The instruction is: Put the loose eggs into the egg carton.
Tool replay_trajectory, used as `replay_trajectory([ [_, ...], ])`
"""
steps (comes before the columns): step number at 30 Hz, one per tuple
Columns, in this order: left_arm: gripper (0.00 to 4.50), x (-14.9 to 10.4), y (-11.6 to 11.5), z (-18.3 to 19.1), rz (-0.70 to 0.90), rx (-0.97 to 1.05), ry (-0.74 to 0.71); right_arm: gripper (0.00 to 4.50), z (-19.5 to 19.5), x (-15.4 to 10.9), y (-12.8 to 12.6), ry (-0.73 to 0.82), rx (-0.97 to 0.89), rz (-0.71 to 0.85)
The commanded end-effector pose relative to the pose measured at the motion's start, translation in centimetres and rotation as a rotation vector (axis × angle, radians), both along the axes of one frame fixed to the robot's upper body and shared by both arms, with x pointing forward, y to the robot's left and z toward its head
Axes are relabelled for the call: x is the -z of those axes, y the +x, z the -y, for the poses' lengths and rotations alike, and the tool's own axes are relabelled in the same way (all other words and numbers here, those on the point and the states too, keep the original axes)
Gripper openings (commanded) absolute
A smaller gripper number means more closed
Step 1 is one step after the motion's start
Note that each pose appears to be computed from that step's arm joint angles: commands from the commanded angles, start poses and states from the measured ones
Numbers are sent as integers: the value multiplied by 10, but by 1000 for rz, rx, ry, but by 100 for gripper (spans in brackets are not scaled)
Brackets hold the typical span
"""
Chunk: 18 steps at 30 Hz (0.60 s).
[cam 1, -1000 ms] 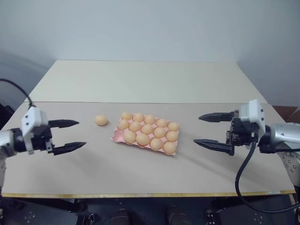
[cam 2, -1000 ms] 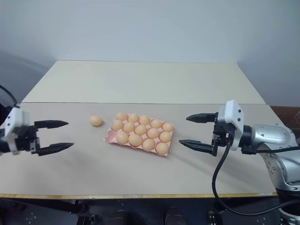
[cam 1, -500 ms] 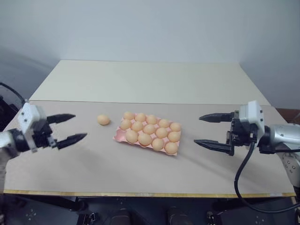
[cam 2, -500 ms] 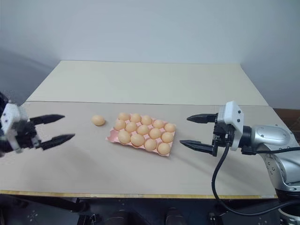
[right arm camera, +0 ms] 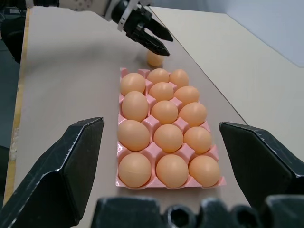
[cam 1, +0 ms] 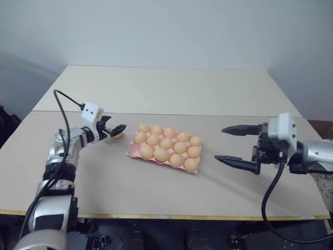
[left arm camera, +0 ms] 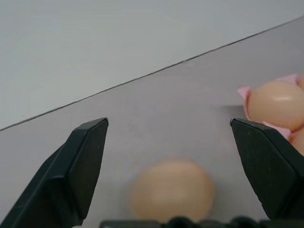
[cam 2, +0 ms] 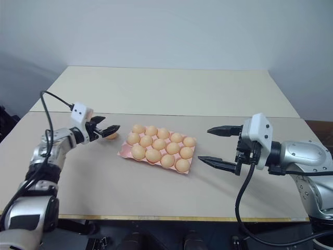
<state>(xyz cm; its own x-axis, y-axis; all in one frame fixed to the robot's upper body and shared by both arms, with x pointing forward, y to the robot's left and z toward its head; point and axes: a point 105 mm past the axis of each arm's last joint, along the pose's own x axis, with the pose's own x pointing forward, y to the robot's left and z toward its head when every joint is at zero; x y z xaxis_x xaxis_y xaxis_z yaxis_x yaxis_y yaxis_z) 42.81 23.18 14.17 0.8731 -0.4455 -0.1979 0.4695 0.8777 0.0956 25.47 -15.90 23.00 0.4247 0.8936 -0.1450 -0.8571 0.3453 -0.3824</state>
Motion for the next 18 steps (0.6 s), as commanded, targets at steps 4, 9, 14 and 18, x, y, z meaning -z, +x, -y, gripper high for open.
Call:
replay_trajectory([
  [4, 447, 6, 12, 5, 0, -37, 20, 450, 1, -14, -11, 7, 13, 51],
  [9, 429, 29, 9, 11, -81, -18, 38, 450, 1, -15, -12, 9, 17, 56],
  [14, 290, 33, 7, 7, -93, -34, 27, 450, 0, -17, -11, 8, 16, 62],
  [18, 249, 33, 2, 0, -77, -22, 55, 450, -1, -17, -10, 11, 10, 63],
])
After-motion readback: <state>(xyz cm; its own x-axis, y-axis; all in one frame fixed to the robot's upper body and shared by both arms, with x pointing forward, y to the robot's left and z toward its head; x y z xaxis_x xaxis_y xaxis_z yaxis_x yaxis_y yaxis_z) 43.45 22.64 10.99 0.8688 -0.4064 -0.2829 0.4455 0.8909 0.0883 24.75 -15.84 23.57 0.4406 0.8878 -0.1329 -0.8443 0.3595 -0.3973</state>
